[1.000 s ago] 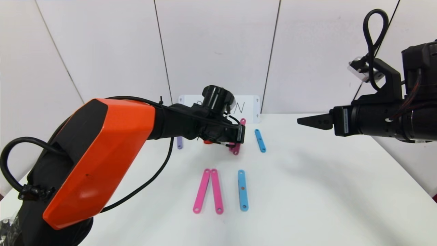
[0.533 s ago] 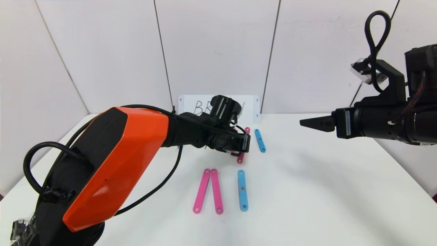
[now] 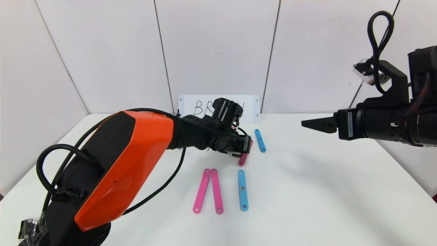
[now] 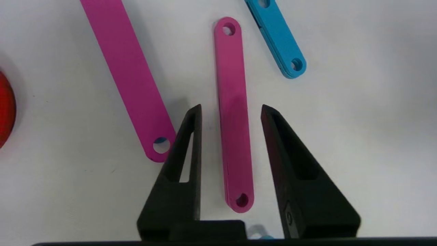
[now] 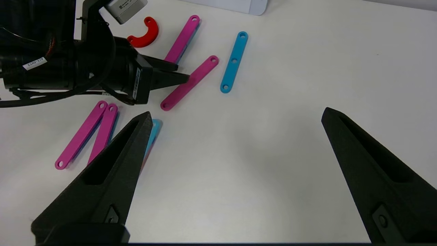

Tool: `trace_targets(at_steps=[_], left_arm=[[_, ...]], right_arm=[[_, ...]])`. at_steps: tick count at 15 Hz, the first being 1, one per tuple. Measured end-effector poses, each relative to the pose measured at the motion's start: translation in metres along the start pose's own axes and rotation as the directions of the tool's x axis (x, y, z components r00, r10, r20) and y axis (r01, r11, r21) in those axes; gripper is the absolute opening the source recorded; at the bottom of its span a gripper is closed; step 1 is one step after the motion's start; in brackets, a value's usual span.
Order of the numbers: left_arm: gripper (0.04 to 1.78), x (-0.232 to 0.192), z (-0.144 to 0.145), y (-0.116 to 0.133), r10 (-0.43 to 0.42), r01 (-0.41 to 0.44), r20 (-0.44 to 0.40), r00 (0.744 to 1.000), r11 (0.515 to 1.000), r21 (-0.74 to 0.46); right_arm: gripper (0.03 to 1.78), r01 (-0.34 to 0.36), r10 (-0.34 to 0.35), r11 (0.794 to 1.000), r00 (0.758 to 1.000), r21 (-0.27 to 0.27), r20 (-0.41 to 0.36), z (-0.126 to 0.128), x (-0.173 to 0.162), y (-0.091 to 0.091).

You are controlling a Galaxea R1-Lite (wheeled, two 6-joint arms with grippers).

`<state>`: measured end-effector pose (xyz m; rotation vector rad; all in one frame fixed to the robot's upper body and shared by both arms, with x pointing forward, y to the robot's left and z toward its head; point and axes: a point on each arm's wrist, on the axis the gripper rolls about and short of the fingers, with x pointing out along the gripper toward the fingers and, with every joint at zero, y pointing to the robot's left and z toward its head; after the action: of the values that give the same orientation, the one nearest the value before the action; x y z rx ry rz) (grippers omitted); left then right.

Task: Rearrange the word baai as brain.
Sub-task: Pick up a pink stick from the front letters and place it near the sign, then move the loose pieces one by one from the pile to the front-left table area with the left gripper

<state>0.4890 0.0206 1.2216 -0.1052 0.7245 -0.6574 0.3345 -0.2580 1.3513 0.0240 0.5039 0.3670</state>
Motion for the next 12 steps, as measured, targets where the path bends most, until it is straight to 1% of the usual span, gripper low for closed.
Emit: trace_targets(at_steps=[3, 5, 6, 8, 9, 12], left_arm=[[1.2, 0.0019, -0.0017, -0.0017, -0.003, 0.003, -0.004, 1.0, 1.0, 0.002], [1.48, 0.0018, -0.0015, -0.0009, -0.001, 0.001, -0.004, 1.0, 1.0, 0.0], [1.58, 0.0015, -0.0012, -0.001, -0.003, 0.003, -0.003, 1.0, 1.0, 0.0], [1.71, 0.0008, -0.0007, -0.0022, -0.006, 0.006, -0.002, 1.0, 1.0, 0.0], [1.74, -0.0002, 0.0002, -0.0025, -0.008, 0.008, 0.001, 1.0, 1.0, -0.004], [1.74, -0.0072, 0.0059, -0.0052, -0.017, 0.018, 0.017, 1.0, 0.999, -0.027]], right_arm=[[1.74, 0.0, 0.0, 1.0, 1.0, 0.0, 0.001, 0.0, -0.0006, 0.0001], [1.74, 0.0, 0.0, 1.0, 1.0, 0.001, 0.002, 0.0001, -0.0008, 0.0001], [1.74, 0.0, 0.0, 1.0, 1.0, 0.001, 0.001, -0.0001, -0.0009, 0.0001], [1.74, 0.0, 0.0, 1.0, 1.0, 0.001, 0.0, -0.0001, -0.0009, 0.0001], [1.74, 0.0, 0.0, 1.0, 1.0, 0.001, 0.0, -0.0001, -0.0009, 0.0001], [1.74, 0.0, 0.0, 1.0, 1.0, 0.001, 0.004, 0.0002, -0.0023, 0.0002]])
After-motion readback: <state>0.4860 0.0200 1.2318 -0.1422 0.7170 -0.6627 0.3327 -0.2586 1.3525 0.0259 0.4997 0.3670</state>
